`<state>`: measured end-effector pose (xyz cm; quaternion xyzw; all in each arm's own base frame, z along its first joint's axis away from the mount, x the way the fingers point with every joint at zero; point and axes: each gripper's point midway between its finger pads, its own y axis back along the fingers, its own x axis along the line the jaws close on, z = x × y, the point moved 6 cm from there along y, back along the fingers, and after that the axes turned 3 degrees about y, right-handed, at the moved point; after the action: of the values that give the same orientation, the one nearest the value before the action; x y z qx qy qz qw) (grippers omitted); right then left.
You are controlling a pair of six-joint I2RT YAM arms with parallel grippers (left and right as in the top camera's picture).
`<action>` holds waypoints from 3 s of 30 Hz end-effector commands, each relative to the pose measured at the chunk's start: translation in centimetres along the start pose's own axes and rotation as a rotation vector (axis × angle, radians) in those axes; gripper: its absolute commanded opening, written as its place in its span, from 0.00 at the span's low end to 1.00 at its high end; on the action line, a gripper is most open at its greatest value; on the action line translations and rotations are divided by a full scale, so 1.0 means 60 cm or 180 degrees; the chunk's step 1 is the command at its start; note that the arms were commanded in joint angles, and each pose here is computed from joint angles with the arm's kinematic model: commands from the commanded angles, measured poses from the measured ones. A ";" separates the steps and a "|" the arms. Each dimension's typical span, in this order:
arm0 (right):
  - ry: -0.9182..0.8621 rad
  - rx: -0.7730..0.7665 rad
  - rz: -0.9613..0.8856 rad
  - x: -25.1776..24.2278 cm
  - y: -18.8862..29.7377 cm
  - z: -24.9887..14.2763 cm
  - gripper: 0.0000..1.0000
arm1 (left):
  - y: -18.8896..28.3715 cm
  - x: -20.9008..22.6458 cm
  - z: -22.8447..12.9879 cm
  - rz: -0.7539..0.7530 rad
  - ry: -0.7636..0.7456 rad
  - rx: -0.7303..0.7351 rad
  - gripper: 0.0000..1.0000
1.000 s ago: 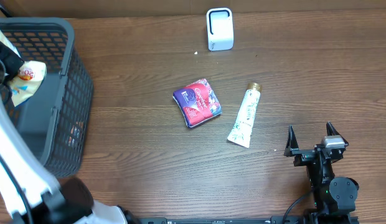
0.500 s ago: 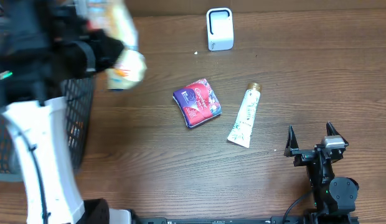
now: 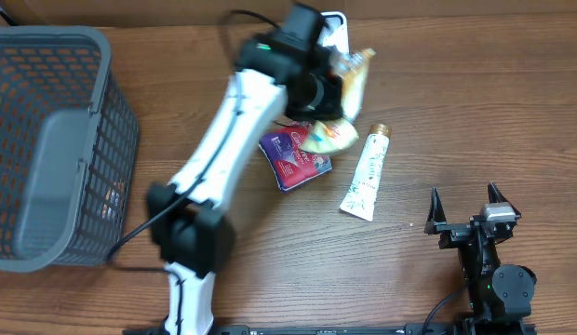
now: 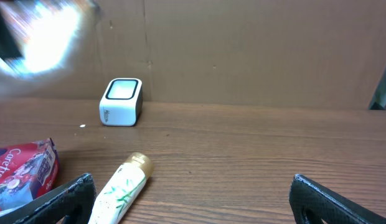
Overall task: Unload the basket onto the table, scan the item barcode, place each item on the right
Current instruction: 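Lift the wipes pack out and carry it to the white scanner, then hold the pack under the scanner, then release it on the table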
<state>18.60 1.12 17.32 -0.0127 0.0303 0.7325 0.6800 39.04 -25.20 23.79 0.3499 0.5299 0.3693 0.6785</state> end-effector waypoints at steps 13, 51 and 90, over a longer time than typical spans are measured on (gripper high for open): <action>0.0003 -0.0007 -0.0037 -0.002 0.000 -0.004 1.00 | -0.155 -0.002 -0.020 0.0308 -0.0094 0.0356 0.42; 0.0004 -0.0006 -0.0037 -0.002 0.000 -0.004 1.00 | -0.237 0.045 -0.065 0.1291 0.0343 0.0226 0.04; 0.0004 -0.0006 -0.0037 -0.002 0.000 -0.004 1.00 | 0.471 0.048 -0.036 0.0502 0.0312 -0.1902 0.78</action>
<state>18.60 1.12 17.30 -0.0124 0.0306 0.7325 0.6800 35.45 -12.08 43.70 0.1906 0.4392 0.5335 0.6973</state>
